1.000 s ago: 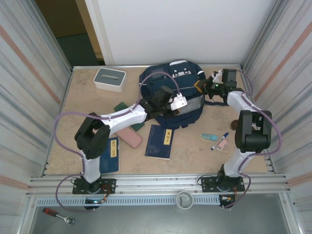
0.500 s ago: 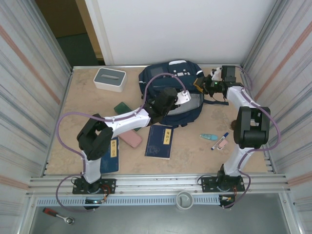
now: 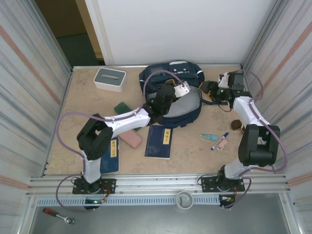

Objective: Pack books, pencil case, and school supplies into a backpack

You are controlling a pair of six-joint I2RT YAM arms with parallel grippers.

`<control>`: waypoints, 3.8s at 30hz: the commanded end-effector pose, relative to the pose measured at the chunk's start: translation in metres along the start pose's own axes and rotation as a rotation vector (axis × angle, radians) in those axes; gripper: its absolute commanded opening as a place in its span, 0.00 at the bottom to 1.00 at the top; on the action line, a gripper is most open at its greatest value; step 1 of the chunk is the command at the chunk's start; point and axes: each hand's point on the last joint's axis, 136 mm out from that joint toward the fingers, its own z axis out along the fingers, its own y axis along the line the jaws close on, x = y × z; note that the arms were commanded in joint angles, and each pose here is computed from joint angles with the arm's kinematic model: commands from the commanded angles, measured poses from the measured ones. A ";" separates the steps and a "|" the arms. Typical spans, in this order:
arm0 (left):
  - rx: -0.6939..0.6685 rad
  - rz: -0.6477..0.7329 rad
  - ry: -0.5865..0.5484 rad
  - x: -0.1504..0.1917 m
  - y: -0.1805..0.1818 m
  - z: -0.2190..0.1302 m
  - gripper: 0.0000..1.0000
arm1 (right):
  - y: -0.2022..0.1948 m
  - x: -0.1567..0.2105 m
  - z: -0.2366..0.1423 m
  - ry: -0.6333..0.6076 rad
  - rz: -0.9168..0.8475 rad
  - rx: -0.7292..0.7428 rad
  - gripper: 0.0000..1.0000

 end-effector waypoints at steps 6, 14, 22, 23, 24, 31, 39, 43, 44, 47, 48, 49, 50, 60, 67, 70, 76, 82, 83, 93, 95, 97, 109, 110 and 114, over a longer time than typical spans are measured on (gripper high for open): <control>-0.024 -0.332 -0.028 -0.010 0.044 -0.019 0.00 | -0.077 0.052 -0.035 0.030 -0.077 0.384 0.69; 0.064 -0.424 0.005 0.003 0.026 -0.017 0.00 | -0.096 0.131 -0.027 0.134 -0.194 0.575 0.74; 0.115 -0.485 0.034 0.015 0.029 -0.012 0.00 | -0.022 0.209 0.006 0.241 -0.318 0.192 0.79; 0.119 -0.493 0.035 0.016 0.029 -0.012 0.00 | -0.013 0.219 0.010 0.272 -0.300 0.144 0.78; 0.119 -0.498 0.036 0.017 0.030 -0.012 0.00 | -0.004 0.231 0.015 0.305 -0.294 0.114 0.77; 0.146 -0.525 0.034 0.018 0.026 -0.014 0.00 | -0.001 0.286 0.047 0.395 -0.290 0.203 0.69; 0.161 -0.543 0.028 0.019 0.026 -0.021 0.00 | 0.000 0.315 0.077 0.417 -0.346 0.253 0.55; 0.167 -0.544 0.034 0.021 0.024 -0.021 0.00 | -0.001 0.322 0.084 0.432 -0.387 0.275 0.31; 0.168 -0.543 0.037 0.021 0.023 -0.021 0.00 | 0.000 0.320 0.084 0.426 -0.397 0.278 0.25; 0.167 -0.536 0.046 0.025 0.022 -0.022 0.00 | 0.009 0.311 0.078 0.401 -0.443 0.265 0.05; 0.169 -0.535 0.050 0.027 0.021 -0.022 0.00 | 0.012 0.308 0.075 0.394 -0.451 0.252 0.00; 0.173 -0.536 0.055 0.029 0.018 -0.022 0.00 | 0.017 0.305 0.071 0.392 -0.459 0.230 0.00; 0.179 -0.542 0.065 0.033 0.015 -0.021 0.00 | 0.022 0.303 0.066 0.392 -0.460 0.203 0.00; 0.384 -0.637 0.243 0.078 -0.051 -0.008 0.37 | 0.026 0.277 0.007 0.389 -0.403 0.027 0.00; 0.443 -0.779 0.366 0.112 -0.058 -0.063 0.72 | -0.008 0.262 0.007 0.374 -0.307 0.154 0.00; 0.498 -0.904 0.478 0.135 -0.068 -0.105 0.77 | -0.026 0.263 0.013 0.383 -0.316 0.223 0.00; 0.669 -1.144 0.635 0.159 -0.127 -0.189 0.79 | -0.046 0.277 0.023 0.471 -0.396 0.264 0.40; 0.753 -1.180 0.777 0.169 -0.179 -0.214 0.73 | -0.056 0.289 0.035 0.518 -0.421 0.243 0.54; 0.757 -1.182 0.789 0.170 -0.185 -0.215 0.71 | -0.060 0.292 0.037 0.526 -0.426 0.245 0.54; 0.838 -1.257 0.766 0.166 -0.223 -0.216 0.41 | -0.018 0.311 0.043 0.523 -0.410 0.035 0.29; 0.845 -1.265 0.740 0.162 -0.221 -0.214 0.37 | -0.005 0.306 0.041 0.493 -0.399 -0.017 0.20; 0.846 -1.269 0.712 0.157 -0.216 -0.214 0.34 | 0.006 0.301 0.037 0.464 -0.396 -0.049 0.10; 0.834 -1.404 0.466 0.141 -0.137 -0.217 0.71 | 0.078 0.269 -0.028 0.326 -0.401 -0.329 0.00; 0.867 -1.439 0.412 0.134 -0.126 -0.218 0.74 | 0.088 0.263 -0.034 0.310 -0.398 -0.354 0.00; 0.933 -1.520 0.225 0.114 -0.085 -0.216 0.85 | 0.128 0.241 -0.063 0.244 -0.403 -0.473 0.00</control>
